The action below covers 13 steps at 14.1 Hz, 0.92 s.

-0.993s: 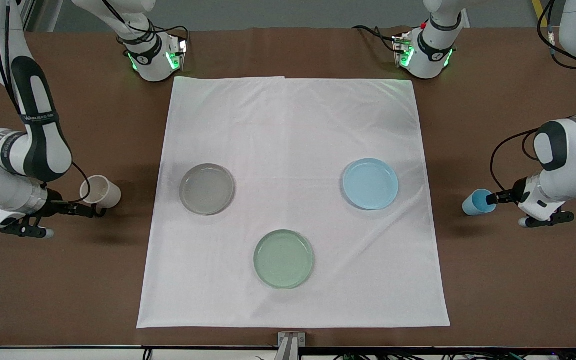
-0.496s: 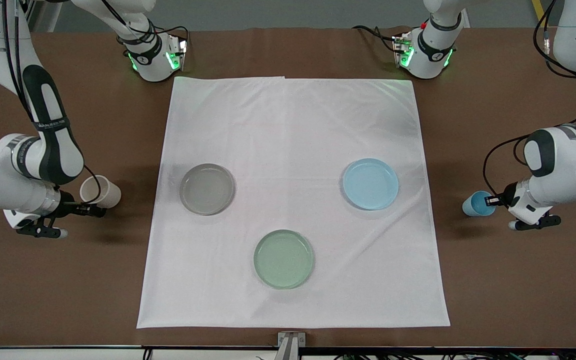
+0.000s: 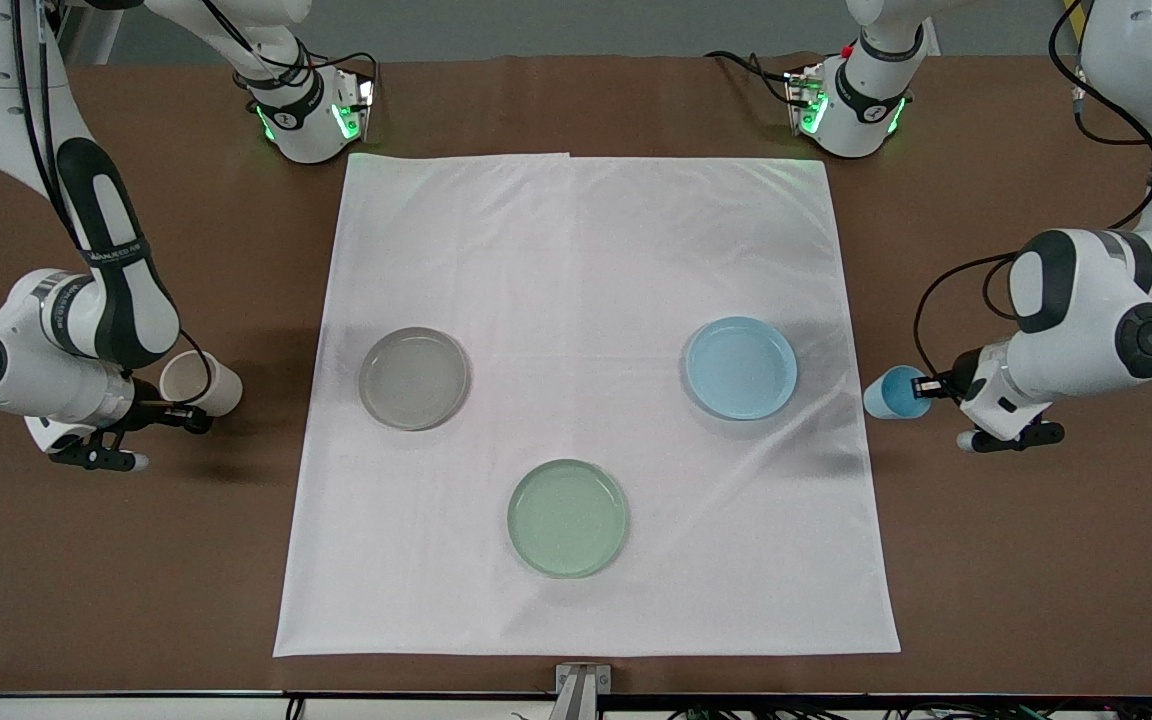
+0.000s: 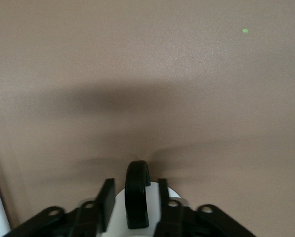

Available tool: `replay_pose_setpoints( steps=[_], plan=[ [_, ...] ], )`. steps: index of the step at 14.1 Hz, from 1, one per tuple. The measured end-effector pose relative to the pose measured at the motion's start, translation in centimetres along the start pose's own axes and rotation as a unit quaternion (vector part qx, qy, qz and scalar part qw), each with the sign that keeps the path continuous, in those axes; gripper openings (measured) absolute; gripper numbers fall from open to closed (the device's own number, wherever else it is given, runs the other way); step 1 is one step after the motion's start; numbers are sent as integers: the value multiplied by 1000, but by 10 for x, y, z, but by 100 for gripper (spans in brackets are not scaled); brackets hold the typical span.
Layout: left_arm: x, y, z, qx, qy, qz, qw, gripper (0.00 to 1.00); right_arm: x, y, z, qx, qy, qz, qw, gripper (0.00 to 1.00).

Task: Place blue cup in blue plate and white mug in gray plate
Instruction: 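Carry the mug toward the gray plate while the left gripper lowers cup onto blue plate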

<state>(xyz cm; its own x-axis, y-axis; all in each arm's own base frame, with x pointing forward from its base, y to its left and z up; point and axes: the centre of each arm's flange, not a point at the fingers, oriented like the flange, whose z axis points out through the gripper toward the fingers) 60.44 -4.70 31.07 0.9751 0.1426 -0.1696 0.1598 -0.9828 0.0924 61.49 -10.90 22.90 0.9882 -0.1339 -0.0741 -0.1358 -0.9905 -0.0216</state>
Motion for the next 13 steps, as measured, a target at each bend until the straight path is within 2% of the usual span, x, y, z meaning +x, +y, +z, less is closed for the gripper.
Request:
replay_pose_setpoints(
  steps=[1, 2, 5, 7, 9, 13],
  plan=[
    [-8, 24, 0, -2, -3, -15, 1000, 3, 0, 0, 0, 0, 0, 0, 1000, 22],
    [-16, 49, 5, -4, -8, -31, 999, 3, 0, 0, 0, 0, 0, 0, 1000, 19],
    [-44, 107, 30, 7, -30, -66, 997, 3, 1, -3, -2, 1, 1, -1, 1000, 19],
    [-56, 127, 49, 12, -36, -82, 996, 3, 6, -18, -14, 10, -8, 1, 1000, 19],
    [-64, 136, 68, 8, -31, -92, 995, 3, 14, -52, -42, 18, -19, 16, 1000, 19],
    [-70, 142, 92, 5, -34, -118, 992, 7, 1, -168, -82, 39, -9, 41, 998, 19]
  ],
)
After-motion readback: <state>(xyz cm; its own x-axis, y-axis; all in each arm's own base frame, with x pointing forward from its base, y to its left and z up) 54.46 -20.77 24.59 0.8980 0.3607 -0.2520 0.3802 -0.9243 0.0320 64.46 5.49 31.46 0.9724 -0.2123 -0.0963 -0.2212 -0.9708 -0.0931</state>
